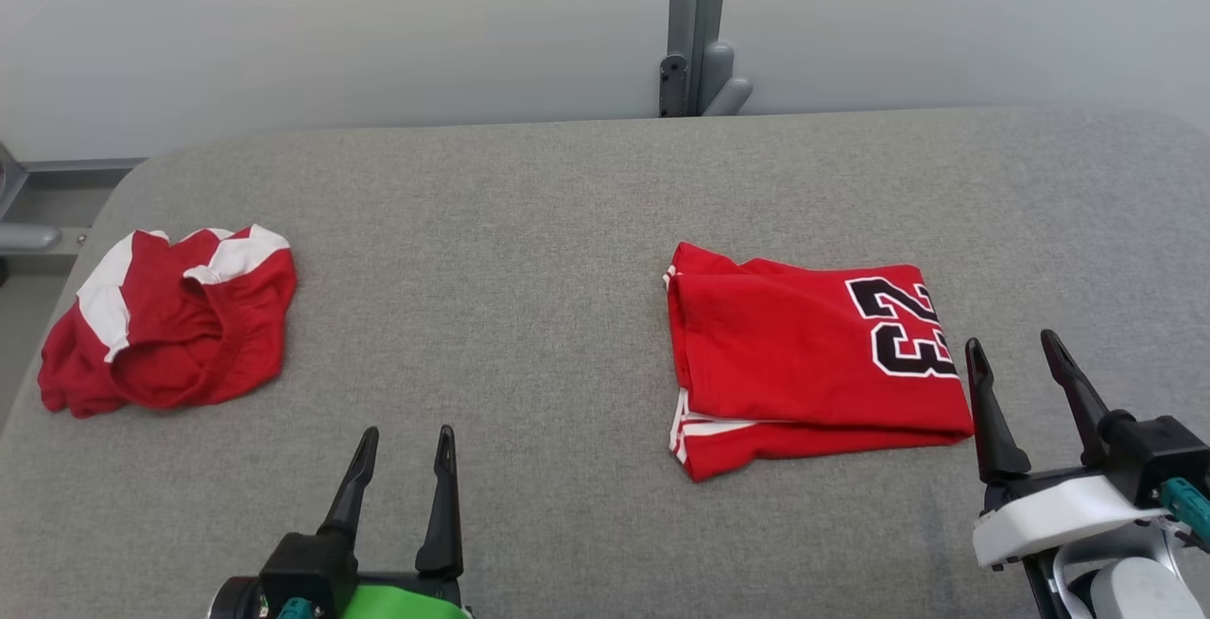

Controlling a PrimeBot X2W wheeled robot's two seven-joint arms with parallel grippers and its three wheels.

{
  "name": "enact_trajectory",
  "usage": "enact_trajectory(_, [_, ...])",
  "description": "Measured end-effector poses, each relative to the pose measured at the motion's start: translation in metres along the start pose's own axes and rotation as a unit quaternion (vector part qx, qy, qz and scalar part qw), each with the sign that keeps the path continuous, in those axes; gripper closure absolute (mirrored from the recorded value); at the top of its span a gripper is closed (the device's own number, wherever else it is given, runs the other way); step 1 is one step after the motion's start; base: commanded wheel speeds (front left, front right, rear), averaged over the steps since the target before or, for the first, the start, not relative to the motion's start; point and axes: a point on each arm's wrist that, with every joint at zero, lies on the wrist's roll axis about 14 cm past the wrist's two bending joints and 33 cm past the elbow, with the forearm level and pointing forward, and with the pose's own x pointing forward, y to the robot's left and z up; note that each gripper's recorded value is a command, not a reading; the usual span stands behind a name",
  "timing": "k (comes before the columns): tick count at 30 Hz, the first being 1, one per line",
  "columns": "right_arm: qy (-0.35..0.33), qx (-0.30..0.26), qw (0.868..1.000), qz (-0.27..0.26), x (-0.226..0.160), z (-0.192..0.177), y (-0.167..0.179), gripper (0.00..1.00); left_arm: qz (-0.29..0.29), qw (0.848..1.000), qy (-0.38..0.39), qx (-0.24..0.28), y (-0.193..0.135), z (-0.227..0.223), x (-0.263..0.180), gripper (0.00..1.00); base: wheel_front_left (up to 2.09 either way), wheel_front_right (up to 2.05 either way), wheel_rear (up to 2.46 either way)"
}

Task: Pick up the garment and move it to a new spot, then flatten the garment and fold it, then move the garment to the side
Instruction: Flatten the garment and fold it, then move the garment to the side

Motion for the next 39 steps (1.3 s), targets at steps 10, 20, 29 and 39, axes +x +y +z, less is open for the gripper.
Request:
enact_trajectory(10, [-0.027, -0.005, 1.0, -0.007, -0.031, 0.018, 0.008, 0.0, 0.009, 0.999, -0.041, 0.027, 0.004, 0.025, -0.015, 0.0, 0.0, 0.0, 0.0])
enact_trajectory(20, [0.0, 0.0, 1.0, 0.005, -0.045, 0.002, 0.017, 0.0, 0.01, 0.998, -0.05, 0.043, 0.004, 0.031, -0.034, 0.0, 0.0, 0.0, 0.0])
enact_trajectory(29, [0.013, 0.004, 1.0, 0.009, -0.05, -0.006, 0.023, 0.0, 0.006, 0.997, -0.055, 0.047, 0.003, 0.034, -0.04, 0.0, 0.0, 0.0, 0.0])
enact_trajectory(39, [0.018, 0.008, 1.0, 0.01, -0.051, -0.01, 0.025, 0.0, 0.006, 0.997, -0.055, 0.051, 0.004, 0.034, -0.041, 0.0, 0.0, 0.0, 0.0])
